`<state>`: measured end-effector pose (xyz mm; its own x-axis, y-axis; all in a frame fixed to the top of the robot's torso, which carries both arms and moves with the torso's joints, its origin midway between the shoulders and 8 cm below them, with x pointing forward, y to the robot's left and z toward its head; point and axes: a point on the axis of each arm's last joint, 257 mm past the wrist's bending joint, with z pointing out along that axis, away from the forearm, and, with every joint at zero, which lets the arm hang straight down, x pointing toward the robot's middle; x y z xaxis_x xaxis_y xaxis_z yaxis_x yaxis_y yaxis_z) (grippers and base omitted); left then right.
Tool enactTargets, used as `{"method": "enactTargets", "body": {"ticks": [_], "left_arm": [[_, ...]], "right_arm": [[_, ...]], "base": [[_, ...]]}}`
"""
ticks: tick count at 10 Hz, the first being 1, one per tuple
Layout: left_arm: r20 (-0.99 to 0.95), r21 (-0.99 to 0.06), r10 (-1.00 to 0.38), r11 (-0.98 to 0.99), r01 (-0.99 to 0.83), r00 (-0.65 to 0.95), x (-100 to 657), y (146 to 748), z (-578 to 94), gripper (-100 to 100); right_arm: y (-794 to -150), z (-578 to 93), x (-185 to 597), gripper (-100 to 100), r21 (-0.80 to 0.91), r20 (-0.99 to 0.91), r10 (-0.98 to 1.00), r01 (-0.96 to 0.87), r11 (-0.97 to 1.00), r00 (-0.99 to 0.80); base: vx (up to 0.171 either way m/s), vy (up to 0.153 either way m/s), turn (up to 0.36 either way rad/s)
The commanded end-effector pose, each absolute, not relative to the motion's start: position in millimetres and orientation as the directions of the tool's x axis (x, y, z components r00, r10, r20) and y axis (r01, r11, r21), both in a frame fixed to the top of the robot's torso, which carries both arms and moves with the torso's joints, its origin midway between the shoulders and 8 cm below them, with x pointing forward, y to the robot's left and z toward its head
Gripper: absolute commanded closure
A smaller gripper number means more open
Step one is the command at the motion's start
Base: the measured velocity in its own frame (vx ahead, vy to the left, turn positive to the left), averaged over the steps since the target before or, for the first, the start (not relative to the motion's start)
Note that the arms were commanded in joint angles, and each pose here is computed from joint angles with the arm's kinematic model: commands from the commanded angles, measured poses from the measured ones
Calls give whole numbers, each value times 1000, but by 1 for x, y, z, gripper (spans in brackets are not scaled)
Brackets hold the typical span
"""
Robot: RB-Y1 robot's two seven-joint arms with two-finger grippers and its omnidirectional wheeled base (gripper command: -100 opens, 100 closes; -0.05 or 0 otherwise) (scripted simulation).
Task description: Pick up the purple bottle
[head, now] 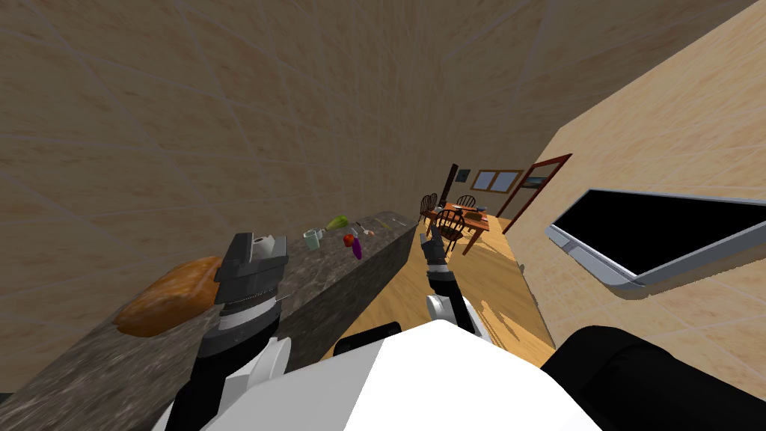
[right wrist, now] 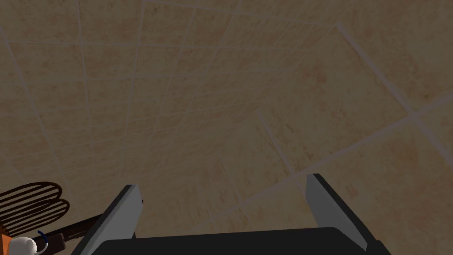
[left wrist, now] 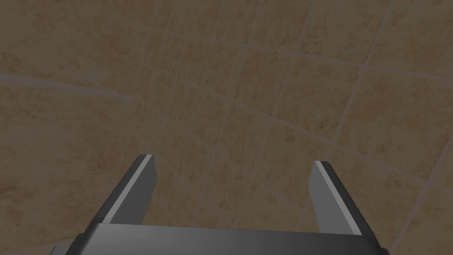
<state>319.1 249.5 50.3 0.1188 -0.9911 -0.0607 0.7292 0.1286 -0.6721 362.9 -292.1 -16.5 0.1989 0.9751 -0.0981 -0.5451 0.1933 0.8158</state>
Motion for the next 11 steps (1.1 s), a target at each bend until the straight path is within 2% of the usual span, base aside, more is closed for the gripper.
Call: {"method": "enactTargets", "body": {"ticks": [1, 3, 11], "left_arm": [[-85, -685, -991, 134, 716, 104, 324, 246, 46, -100], [-119, -713, -989, 144, 686, 83, 335, 242, 36, -100], [-208, -830, -978, 192, 523, 28, 386, 235, -13, -100]], "right_arm": [[-292, -17, 363, 0, 816, -98, 975, -545, 193, 199], [-292, -17, 363, 0, 816, -98, 975, -545, 193, 199], [-292, -16, 363, 0, 816, -98, 975, -545, 193, 199]], "base": [[-3, -23, 3], [-8, -56, 12], [-11, -100, 18]]}}
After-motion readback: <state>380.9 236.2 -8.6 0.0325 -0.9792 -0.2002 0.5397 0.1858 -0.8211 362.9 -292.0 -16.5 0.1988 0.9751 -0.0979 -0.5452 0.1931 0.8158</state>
